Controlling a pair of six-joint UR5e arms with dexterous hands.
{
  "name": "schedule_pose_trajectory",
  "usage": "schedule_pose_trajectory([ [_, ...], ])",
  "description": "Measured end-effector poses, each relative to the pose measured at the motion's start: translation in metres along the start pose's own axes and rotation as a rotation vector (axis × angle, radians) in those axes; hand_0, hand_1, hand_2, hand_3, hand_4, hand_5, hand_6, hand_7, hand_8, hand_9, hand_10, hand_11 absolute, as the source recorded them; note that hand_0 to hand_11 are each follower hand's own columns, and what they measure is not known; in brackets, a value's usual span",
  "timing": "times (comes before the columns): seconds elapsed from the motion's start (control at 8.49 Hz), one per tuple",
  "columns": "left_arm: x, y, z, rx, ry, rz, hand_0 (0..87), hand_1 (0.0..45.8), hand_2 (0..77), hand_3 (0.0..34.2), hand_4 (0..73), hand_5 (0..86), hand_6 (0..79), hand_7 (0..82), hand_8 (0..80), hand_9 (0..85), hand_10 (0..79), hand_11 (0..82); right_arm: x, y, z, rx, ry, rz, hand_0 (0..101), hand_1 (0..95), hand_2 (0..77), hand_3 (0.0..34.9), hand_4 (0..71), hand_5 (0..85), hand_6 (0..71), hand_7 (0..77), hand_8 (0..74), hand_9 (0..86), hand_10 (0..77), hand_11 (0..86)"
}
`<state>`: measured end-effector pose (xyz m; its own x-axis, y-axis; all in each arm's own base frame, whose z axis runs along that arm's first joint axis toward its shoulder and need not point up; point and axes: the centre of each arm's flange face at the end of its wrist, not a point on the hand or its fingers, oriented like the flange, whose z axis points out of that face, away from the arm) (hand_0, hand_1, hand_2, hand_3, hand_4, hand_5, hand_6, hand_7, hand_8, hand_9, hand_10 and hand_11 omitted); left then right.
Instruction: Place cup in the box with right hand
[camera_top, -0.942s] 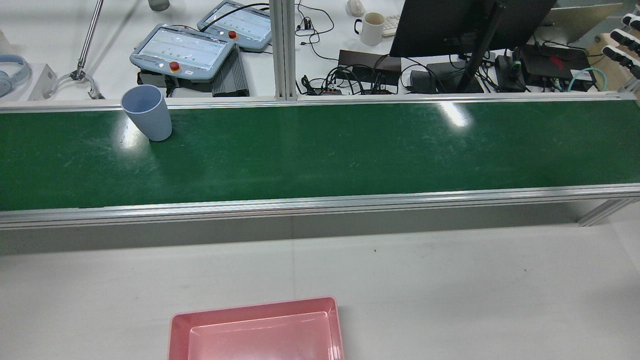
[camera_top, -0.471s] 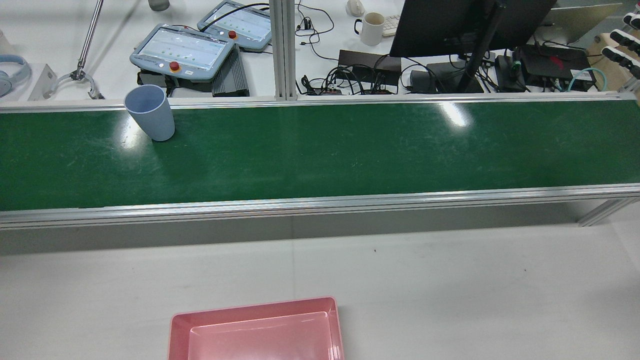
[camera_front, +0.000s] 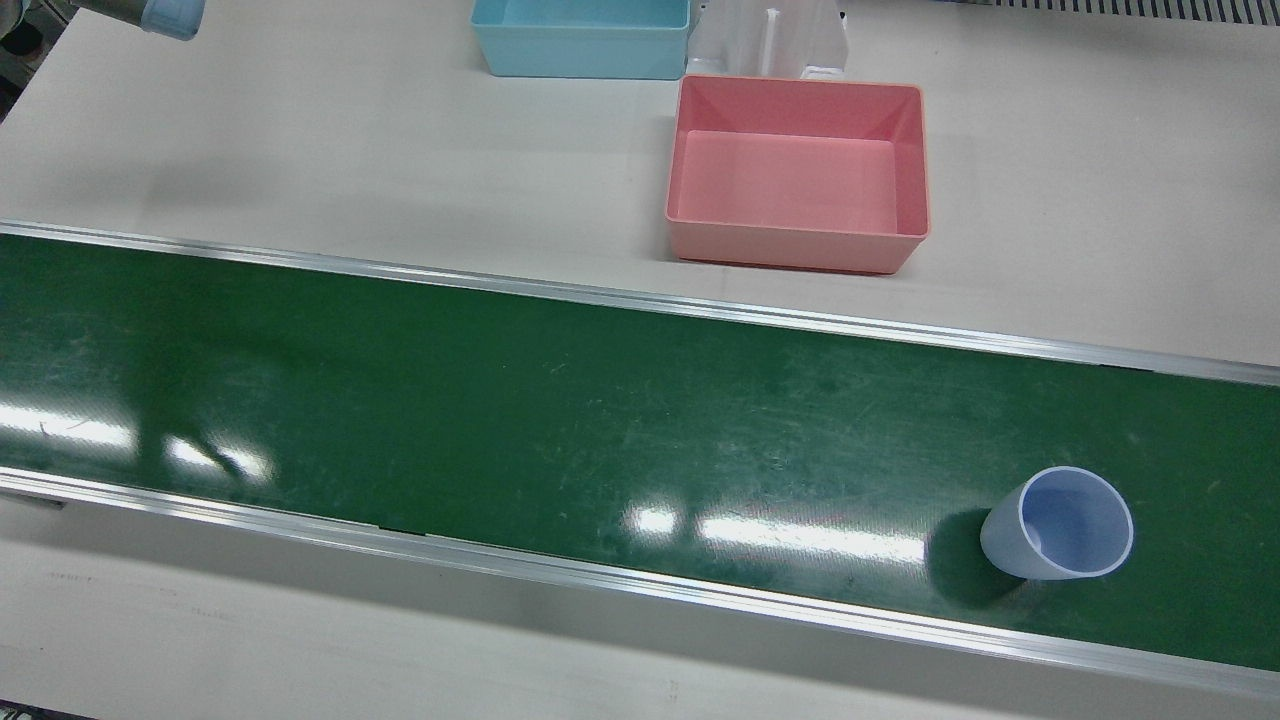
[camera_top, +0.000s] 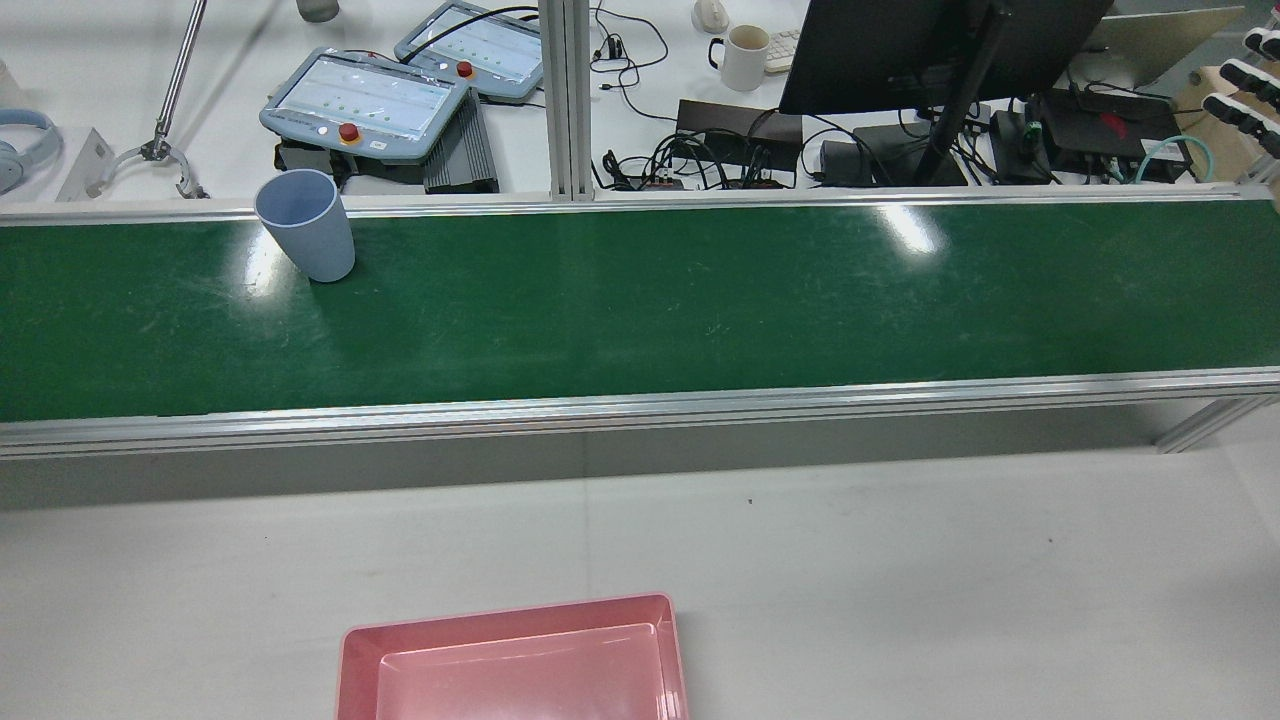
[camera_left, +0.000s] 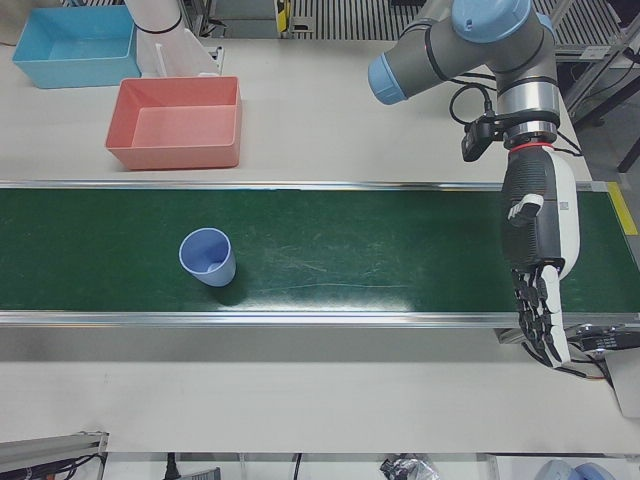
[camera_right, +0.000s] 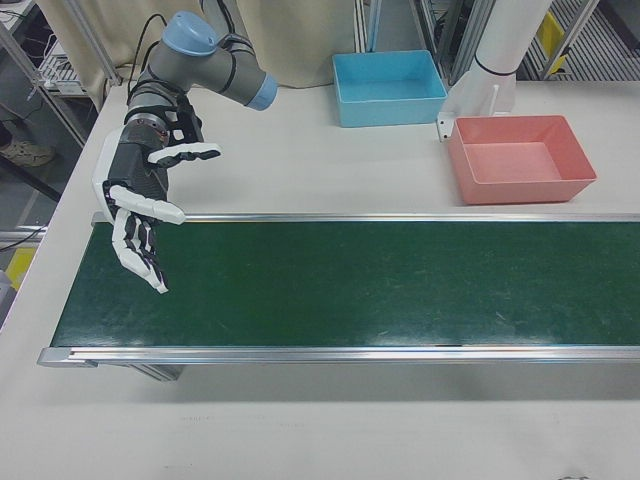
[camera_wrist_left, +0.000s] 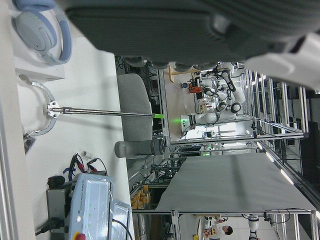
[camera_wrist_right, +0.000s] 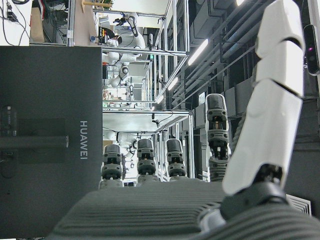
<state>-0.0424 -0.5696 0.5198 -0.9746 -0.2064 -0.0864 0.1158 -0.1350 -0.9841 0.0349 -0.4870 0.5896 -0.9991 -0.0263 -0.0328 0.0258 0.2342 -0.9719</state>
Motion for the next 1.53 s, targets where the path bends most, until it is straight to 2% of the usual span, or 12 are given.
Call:
schedule_pose_trajectory([
  [0.71, 0.0, 0.0, -0.0001, 0.0, 0.0, 0.0, 0.0, 0.5, 0.5, 0.0, 0.0, 0.0, 0.0, 0.0, 0.0, 0.5, 0.0, 0.0, 0.0003, -0.0003, 0.0002, 0.0, 0.0, 0.0, 52, 19.1, 13.6, 11.8, 25.6, 6.5, 4.9, 24.0, 12.5, 16.4, 10.9, 15.8],
  [0.82, 0.0, 0.0, 0.0, 0.0, 0.0, 0.0, 0.0, 0.5, 0.5, 0.0, 0.0, 0.0, 0.0, 0.0, 0.0, 0.5, 0.0, 0.0, 0.0005, -0.0013, 0.0, 0.001, 0.001, -0.002, 52, 19.1, 13.6, 11.8, 25.6, 6.5, 4.9, 24.0, 12.5, 16.4, 6.5, 15.8],
  [0.94, 0.0, 0.0, 0.0, 0.0, 0.0, 0.0, 0.0, 0.5, 0.5, 0.0, 0.0, 0.0, 0.0, 0.0, 0.0, 0.5, 0.0, 0.0, 0.0006, -0.0021, -0.0002, 0.003, 0.001, -0.003, 52, 19.1, 13.6, 11.8, 25.6, 6.5, 4.9, 24.0, 12.5, 16.4, 10.4, 15.8],
  [1.3, 0.0, 0.0, 0.0, 0.0, 0.0, 0.0, 0.0, 0.5, 0.5, 0.0, 0.0, 0.0, 0.0, 0.0, 0.0, 0.5, 0.0, 0.0, 0.0008, -0.0041, -0.0006, 0.006, 0.002, -0.004, 52, 18.0, 13.6, 11.8, 25.6, 6.5, 4.9, 22.9, 12.5, 16.4, 10.4, 15.8],
  [1.41, 0.0, 0.0001, 0.0001, -0.001, 0.0, 0.0, 0.0, 0.5, 0.5, 0.0, 0.0, 0.0, 0.0, 0.0, 0.0, 0.5, 0.0, 0.0, 0.0018, -0.0052, -0.0002, 0.008, 0.004, -0.005, 52, 16.4, 12.0, 11.8, 24.5, 6.5, 2.2, 22.9, 12.5, 16.4, 10.4, 15.3],
  [1.53, 0.0, -0.0001, 0.0002, -0.001, 0.0, 0.0, 0.0, 0.5, 0.5, 0.0, 0.0, 0.0, 0.0, 0.0, 0.0, 0.5, 0.0, 0.0, 0.002, -0.0061, -0.0002, 0.009, 0.004, -0.005, 52, 16.9, 12.0, 12.4, 24.5, 6.5, 4.4, 22.9, 12.5, 15.3, 8.7, 14.7],
])
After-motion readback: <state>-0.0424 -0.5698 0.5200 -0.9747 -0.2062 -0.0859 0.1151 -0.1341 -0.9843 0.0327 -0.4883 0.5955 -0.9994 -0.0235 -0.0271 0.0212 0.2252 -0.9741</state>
